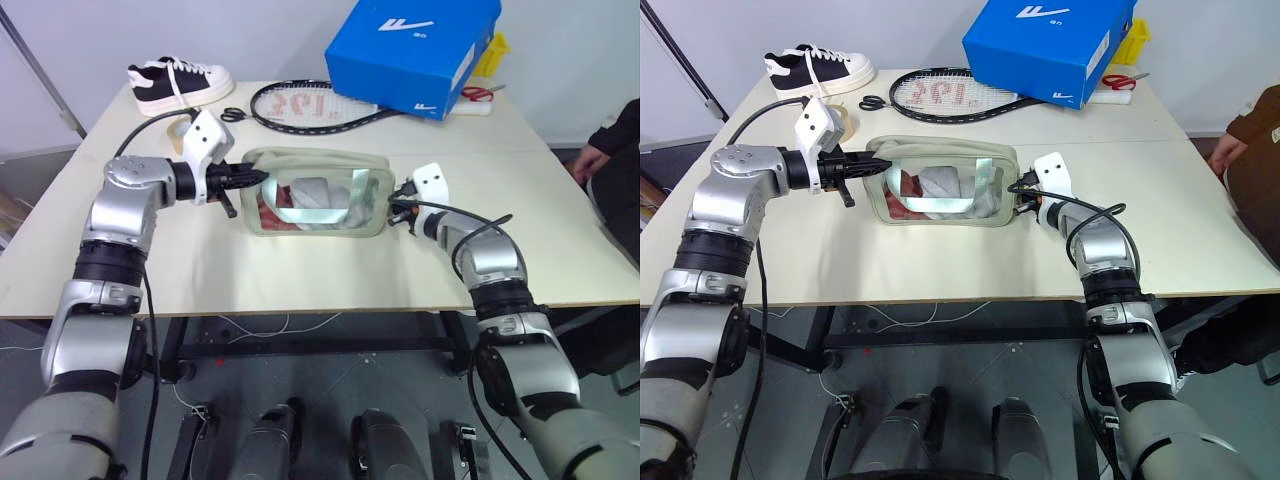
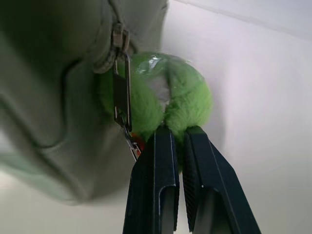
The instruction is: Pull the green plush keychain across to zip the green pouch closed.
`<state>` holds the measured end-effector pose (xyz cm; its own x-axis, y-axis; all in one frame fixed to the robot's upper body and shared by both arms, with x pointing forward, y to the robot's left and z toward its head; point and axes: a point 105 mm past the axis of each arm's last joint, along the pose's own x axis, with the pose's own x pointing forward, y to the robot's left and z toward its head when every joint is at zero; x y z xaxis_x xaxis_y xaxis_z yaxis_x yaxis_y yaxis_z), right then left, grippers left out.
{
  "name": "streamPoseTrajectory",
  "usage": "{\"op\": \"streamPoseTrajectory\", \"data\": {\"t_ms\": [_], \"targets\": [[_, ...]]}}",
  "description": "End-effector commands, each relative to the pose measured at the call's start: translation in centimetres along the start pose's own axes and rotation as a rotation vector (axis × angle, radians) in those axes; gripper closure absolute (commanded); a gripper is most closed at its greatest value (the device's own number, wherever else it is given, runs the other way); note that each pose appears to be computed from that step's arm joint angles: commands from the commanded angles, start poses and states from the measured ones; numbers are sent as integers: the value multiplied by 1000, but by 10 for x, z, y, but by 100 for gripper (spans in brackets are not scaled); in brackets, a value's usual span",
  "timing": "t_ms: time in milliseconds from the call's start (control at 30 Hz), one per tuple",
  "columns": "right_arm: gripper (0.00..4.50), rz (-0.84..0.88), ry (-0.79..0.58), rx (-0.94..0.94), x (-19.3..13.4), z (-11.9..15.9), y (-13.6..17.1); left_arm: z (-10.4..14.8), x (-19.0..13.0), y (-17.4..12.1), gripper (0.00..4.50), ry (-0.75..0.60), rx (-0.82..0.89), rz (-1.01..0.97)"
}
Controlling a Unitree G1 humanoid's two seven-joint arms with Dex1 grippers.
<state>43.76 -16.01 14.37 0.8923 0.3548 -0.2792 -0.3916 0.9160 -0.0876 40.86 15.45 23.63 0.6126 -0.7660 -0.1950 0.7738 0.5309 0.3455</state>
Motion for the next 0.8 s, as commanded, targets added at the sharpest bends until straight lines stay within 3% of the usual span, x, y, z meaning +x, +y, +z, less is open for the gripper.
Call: {"op": "streamPoseTrajectory", "data": {"t_ms": [33, 100, 133, 233, 400, 433, 467, 667, 800], "targets": [[445, 5, -108, 18, -12, 36, -10, 17, -6, 6, 450, -32, 50, 28], [445, 20, -179, -67, -28, 70, -20, 17, -8, 6, 450, -24, 53, 20], [414, 38, -205, -116, -37, 86, -22, 18, -10, 6, 450, -25, 52, 13], [297, 171, -246, -255, -68, 123, -16, 25, -18, 8, 329, -42, 40, 0], [29, 350, -188, -395, -99, 130, 2, 38, -37, 13, 74, -83, -29, -32], [0, 390, -185, -397, -105, 131, 7, 42, -42, 14, 23, -89, -43, -37], [0, 417, -182, -396, -108, 131, 10, 43, -46, 15, 7, -93, -54, -41], [0, 496, -145, -421, -128, 128, 20, 45, -71, 26, 7, -57, -53, 2], [0, 465, -144, -411, -123, 125, 18, 39, -64, 23, 7, -60, -51, 11]]}}
